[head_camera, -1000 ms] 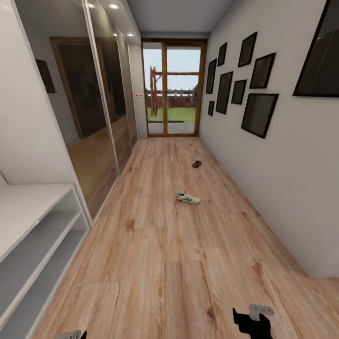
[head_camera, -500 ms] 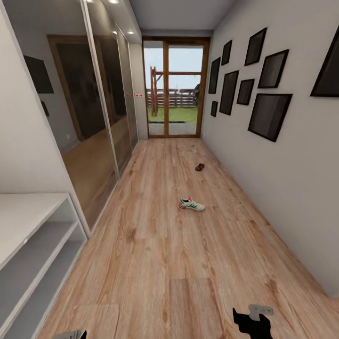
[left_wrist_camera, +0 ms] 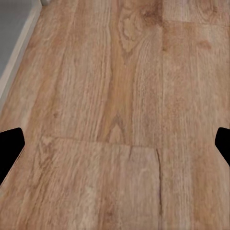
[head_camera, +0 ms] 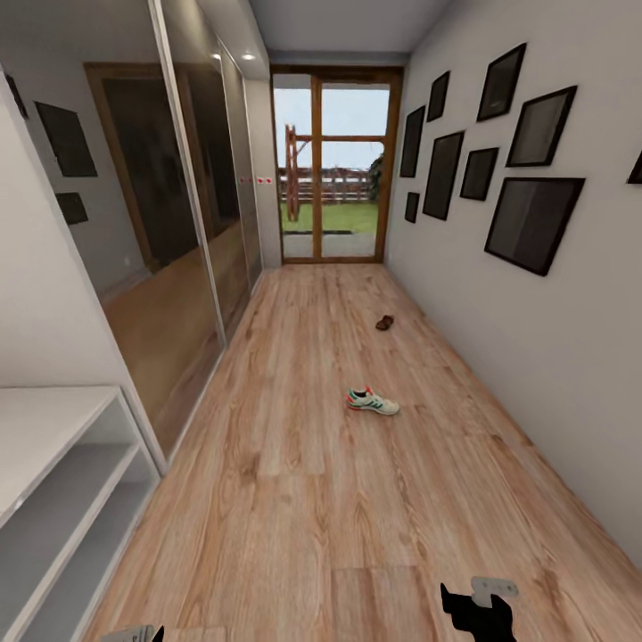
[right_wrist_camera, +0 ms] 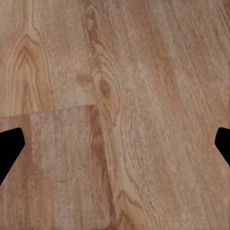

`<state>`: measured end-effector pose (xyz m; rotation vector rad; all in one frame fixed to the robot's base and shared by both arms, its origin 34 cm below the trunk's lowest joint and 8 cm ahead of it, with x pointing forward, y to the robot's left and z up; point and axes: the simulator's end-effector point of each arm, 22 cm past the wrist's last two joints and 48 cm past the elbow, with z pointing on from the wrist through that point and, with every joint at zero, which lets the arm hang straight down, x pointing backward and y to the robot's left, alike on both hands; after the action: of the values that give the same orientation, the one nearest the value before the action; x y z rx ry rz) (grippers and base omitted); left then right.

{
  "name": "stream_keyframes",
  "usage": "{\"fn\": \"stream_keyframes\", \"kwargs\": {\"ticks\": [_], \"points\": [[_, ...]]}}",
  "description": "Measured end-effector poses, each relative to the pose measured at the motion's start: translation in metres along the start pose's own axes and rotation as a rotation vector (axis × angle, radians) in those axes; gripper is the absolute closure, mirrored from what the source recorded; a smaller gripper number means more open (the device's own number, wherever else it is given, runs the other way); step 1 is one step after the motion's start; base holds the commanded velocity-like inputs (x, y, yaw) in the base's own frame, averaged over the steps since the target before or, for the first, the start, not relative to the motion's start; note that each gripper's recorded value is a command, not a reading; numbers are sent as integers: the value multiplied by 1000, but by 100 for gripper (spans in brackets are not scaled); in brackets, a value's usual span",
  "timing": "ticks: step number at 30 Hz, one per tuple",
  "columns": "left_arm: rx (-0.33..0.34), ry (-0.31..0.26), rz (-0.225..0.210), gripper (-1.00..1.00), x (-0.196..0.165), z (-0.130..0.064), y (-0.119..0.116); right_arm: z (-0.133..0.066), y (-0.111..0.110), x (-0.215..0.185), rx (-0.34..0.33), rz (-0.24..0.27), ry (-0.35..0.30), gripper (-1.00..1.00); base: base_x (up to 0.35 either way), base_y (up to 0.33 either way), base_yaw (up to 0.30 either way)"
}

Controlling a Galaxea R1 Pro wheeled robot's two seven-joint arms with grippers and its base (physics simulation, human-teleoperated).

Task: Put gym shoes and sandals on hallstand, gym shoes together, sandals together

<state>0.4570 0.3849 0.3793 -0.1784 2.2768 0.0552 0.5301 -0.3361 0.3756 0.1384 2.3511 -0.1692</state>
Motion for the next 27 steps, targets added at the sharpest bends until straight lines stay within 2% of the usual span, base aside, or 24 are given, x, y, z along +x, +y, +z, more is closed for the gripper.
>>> {"fn": "stream_keyframes", "kwargs": {"ticks": [14, 27], "points": [[0, 1, 0, -100, 0, 0, 0, -1, 0, 4, -1, -2, 5, -100, 333, 101, 0], [0, 0, 0, -100, 0, 0, 0, -1, 0, 4, -1, -2, 5, -100, 335, 24, 0]]}}
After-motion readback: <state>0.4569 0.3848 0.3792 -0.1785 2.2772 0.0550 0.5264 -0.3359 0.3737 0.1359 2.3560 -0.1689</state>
